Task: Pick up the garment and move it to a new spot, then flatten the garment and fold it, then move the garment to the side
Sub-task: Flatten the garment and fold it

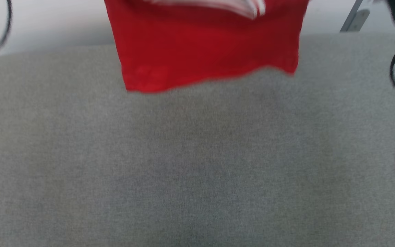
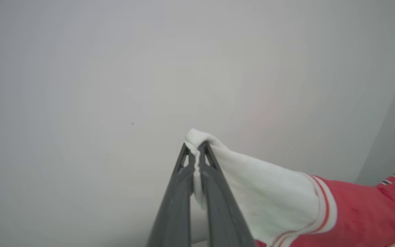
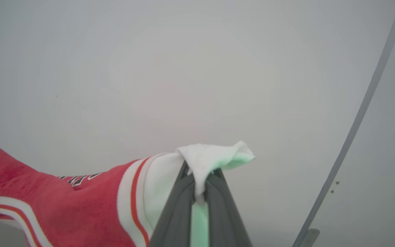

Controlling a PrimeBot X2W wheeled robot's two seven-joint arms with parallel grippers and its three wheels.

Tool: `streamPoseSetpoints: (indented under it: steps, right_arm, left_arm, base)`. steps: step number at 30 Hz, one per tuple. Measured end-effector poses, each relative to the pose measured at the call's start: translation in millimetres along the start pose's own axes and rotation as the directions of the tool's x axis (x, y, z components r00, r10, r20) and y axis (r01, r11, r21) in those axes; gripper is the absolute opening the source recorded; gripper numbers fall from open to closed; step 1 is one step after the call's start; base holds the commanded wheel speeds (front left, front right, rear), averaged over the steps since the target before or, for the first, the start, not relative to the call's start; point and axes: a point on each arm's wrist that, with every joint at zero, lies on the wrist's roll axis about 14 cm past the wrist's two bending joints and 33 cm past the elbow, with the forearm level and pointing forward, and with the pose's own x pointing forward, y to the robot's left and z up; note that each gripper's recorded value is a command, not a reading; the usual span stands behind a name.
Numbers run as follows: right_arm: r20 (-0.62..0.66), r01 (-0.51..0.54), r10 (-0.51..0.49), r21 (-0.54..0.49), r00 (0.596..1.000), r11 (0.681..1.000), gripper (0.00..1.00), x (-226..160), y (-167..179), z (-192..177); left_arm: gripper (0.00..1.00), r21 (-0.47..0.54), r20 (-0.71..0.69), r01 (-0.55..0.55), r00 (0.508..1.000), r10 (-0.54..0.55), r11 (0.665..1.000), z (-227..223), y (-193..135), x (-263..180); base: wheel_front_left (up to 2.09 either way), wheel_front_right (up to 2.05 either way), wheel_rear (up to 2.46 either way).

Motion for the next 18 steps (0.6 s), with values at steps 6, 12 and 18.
streamPoseSetpoints:
  steps: [6, 12, 18]
  right_arm:
    - [0.172, 0.031, -0.01, -0.118, 0.985, 0.993, 0.0, 37, -7, 18]
    - [0.284, 0.046, 0.023, -0.235, 0.959, 0.971, 0.0, 72, -7, 11]
    - [0.115, -0.017, 0.042, -0.214, 0.992, 0.977, 0.0, 107, 6, -83]
  left_arm:
    - [0.0, 0.052, 0.187, -0.048, 0.982, 0.038, 0.997, 31, 12, 29]
    - [0.0, 0.075, 0.325, -0.085, 0.944, 0.056, 0.994, 27, 20, 56]
    - [0.0, 0.092, 0.191, -0.048, 0.981, 0.03, 0.995, -58, 14, 85]
  base:
    - [0.0, 0.0, 0.0]
    - [0.0, 0.0, 0.0]
    - [0.0, 0.0, 0.0]
